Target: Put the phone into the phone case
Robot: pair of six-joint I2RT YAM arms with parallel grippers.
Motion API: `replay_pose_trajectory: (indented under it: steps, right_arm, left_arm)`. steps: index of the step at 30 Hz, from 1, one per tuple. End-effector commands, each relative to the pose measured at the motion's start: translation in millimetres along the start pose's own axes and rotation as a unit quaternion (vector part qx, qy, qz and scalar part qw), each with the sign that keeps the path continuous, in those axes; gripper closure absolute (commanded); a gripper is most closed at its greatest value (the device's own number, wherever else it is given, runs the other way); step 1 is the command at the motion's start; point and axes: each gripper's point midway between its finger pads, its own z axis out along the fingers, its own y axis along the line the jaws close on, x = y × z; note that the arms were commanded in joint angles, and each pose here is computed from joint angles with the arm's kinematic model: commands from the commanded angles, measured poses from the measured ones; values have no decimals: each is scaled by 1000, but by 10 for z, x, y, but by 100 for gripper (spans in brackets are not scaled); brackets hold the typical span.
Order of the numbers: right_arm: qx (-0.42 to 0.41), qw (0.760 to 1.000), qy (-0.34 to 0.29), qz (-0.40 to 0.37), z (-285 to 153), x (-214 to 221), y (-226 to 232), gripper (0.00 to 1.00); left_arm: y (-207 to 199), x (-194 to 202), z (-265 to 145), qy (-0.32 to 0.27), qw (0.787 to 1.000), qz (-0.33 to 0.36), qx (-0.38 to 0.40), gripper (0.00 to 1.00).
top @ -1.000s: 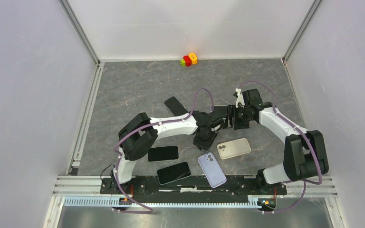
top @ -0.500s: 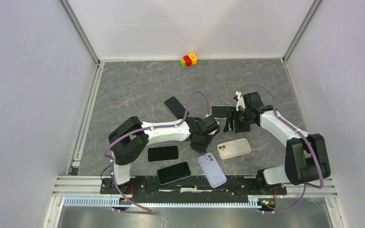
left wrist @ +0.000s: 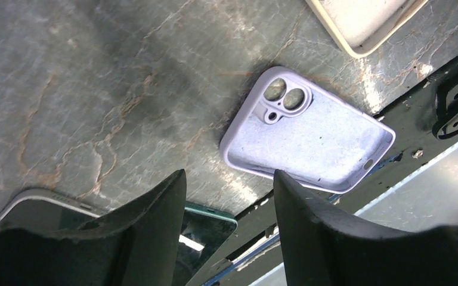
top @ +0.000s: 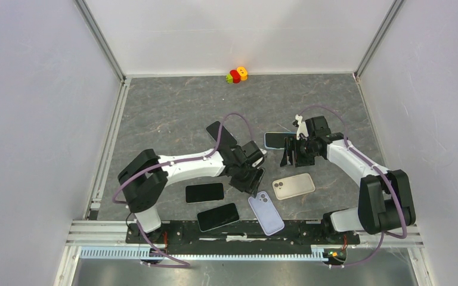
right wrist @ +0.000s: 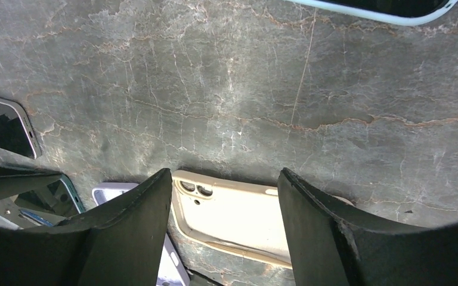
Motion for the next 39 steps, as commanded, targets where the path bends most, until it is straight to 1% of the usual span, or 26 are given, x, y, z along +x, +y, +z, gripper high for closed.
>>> replay_pose_trajectory:
  steps: [1,4,8,10,12,13,15,16,23,26,28,33,35,37,39]
  right_arm:
    - [-6,1000,-12,-14,-55,3,10,29]
    - [-5,1000,-8,-13,-45,57,-4,29]
    - [-4,1000,-5,-12,-38,82,-11,28]
    - [-4,1000,-5,-12,-41,76,-12,28]
    - [-4,1000,-5,-12,-43,58,-7,28]
    - [-4,1000,-7,-12,-47,46,-5,28]
    - [-5,1000,-8,-13,-56,27,6,28]
    - [-5,1000,-9,-14,-63,13,9,28]
    - [-4,1000,-16,-19,-116,-67,33,26]
    - [-5,1000,-22,-19,-141,-111,54,25]
    - [-6,999,-25,-20,-155,-141,65,25]
    - [-9,999,-29,-21,-175,-187,89,24]
    - [-9,999,-29,-21,-180,-189,90,24]
    - [-8,999,-30,-22,-188,-196,90,24]
    - [-8,999,-31,-23,-195,-200,95,24]
  left_arm:
    - [-181,-84,107,9,999,51,12,38]
    - [-174,-80,229,22,997,66,-15,40]
    - [-63,-82,378,32,996,58,-59,49]
    - [76,-54,437,41,993,49,-98,59]
    - [151,-62,448,40,991,49,-121,77]
    - [161,-68,443,40,990,48,-124,84]
    - [154,-97,408,33,991,48,-124,95]
    - [160,-109,385,29,990,49,-126,98]
    - [245,-203,29,-29,991,18,-133,98]
    - [259,-293,-186,-65,992,-17,-103,98]
    - [318,-371,-316,-90,991,-52,-85,98]
    - [597,-613,-637,-150,976,-148,-54,98]
    - [749,-681,-707,-163,969,-177,-60,98]
    - [913,-724,-737,-167,962,-204,-76,98]
    - [1046,-720,-711,-157,957,-225,-95,98]
